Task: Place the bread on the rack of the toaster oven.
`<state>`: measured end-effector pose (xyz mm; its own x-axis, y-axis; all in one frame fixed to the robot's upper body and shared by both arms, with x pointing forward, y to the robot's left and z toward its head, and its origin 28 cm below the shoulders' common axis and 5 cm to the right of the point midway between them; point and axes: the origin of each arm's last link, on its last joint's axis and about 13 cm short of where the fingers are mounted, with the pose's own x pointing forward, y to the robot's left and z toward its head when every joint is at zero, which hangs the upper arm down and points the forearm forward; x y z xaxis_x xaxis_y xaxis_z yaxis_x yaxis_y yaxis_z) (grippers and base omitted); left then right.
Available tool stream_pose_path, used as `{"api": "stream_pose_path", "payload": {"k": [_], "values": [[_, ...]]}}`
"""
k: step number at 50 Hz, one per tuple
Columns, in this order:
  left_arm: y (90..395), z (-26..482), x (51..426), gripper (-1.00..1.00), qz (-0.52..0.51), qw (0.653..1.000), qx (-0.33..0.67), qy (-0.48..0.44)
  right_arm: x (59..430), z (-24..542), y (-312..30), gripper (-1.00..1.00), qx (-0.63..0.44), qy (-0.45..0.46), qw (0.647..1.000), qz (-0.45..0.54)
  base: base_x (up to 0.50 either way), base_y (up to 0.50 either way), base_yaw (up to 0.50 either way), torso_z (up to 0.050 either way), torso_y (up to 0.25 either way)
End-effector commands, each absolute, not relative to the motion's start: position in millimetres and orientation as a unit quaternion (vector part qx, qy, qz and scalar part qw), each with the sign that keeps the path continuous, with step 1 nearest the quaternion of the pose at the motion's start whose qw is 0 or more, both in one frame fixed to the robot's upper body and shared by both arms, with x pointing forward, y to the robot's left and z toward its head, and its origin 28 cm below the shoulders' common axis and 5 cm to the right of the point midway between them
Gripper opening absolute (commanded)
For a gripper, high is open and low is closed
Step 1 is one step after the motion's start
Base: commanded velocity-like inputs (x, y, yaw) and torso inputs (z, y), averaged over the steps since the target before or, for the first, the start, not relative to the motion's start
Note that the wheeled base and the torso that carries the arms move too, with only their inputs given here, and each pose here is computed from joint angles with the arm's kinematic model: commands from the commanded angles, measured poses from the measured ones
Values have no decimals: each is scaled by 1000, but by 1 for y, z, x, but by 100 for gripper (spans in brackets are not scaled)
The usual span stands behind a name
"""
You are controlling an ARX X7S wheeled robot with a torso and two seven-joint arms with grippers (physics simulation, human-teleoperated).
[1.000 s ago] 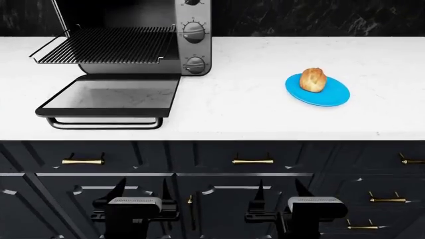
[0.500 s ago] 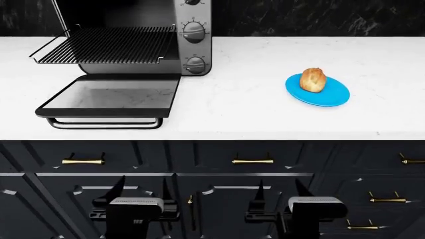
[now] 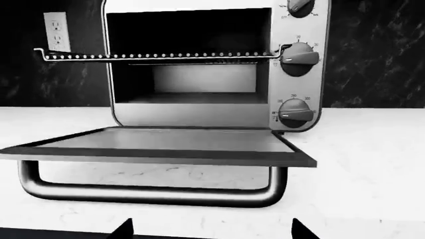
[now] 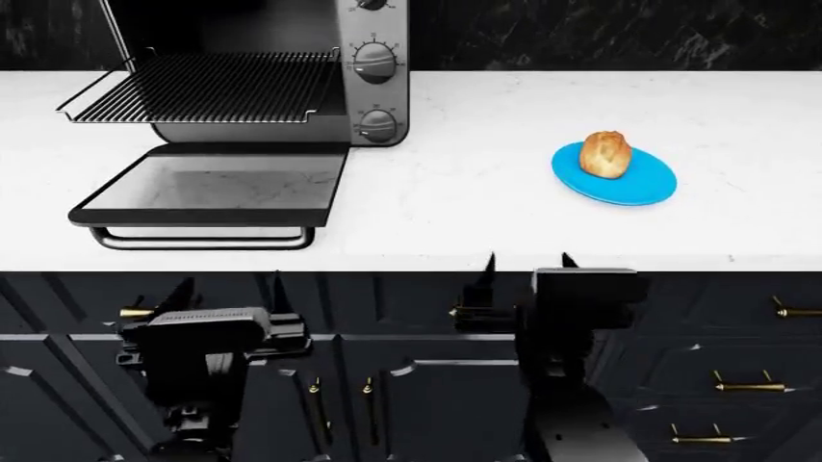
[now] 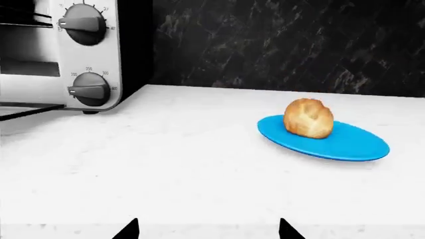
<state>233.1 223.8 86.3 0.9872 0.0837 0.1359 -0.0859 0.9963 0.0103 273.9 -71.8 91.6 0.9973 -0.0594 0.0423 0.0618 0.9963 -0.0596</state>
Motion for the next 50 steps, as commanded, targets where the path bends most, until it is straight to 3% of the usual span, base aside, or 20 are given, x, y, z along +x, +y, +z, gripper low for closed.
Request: {"api": "stream_pose_path", "payload": {"k": [1, 13, 22, 33, 50], "values": [[240, 159, 232, 100, 34, 996, 16, -78, 283, 159, -78, 100, -71, -32, 996, -37, 0, 0, 0, 0, 0], [251, 218, 262, 100, -8, 997, 32, -70, 288, 203, -101, 100, -87, -39, 993, -64, 0, 0, 0, 0, 0], [284, 271, 293, 100, 5, 999, 14, -41, 286, 239, -122, 100, -88, -47, 990, -102, 0, 0, 0, 0, 0], [314, 327, 291, 100, 44, 994, 67, -73, 286, 265, -132, 100, -118, -46, 983, -131, 0, 0, 0, 0, 0], [338, 341, 299, 100, 78, 992, 73, -61, 270, 274, -143, 100, -132, -39, 977, -161, 169, 173, 0, 0, 0]]}}
